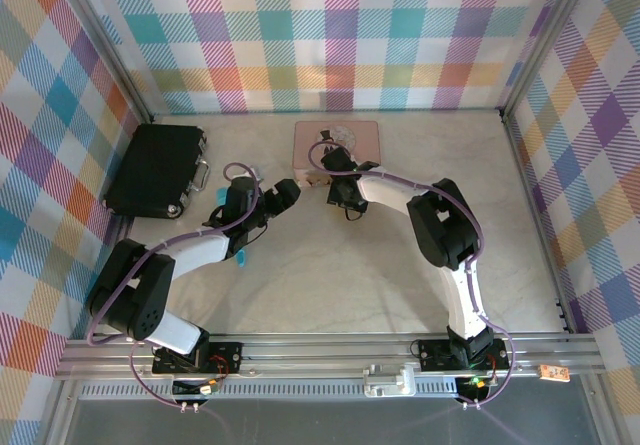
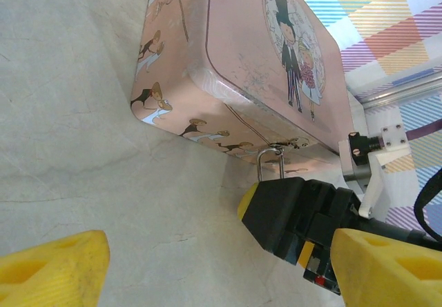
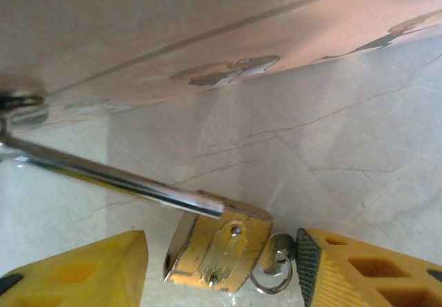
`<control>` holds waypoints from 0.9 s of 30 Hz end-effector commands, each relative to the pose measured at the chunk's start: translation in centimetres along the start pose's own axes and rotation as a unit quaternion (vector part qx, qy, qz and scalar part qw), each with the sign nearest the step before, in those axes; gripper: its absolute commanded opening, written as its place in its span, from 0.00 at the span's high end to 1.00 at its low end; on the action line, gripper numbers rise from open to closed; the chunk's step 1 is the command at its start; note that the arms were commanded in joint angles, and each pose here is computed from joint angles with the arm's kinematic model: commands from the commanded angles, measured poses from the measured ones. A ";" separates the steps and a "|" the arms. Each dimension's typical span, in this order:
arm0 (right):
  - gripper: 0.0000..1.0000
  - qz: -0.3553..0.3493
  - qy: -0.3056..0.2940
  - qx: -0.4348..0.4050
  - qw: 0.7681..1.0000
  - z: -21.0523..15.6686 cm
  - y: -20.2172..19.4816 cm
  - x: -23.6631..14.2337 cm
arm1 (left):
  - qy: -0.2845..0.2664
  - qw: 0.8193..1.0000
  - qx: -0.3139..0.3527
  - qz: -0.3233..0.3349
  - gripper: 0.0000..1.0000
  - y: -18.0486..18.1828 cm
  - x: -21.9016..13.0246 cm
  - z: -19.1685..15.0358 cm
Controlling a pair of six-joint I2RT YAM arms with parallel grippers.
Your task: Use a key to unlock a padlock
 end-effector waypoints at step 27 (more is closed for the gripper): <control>0.80 0.007 -0.106 -0.240 0.965 4.0 1.1 -1.4 | -0.033 0.999 -0.018 -0.005 0.16 0.9 -1.8 0.9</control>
Point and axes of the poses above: each hand's point on the last joint's axis, 136 mm out from that joint toward the fingers, its own x axis out along the fingers, its own y axis along the line the jaws close on, z = x × y, the point moved 3 cm from there along -x, back along the fingers, and after that the axes turned 8 degrees about -x, right-handed, at the moved point
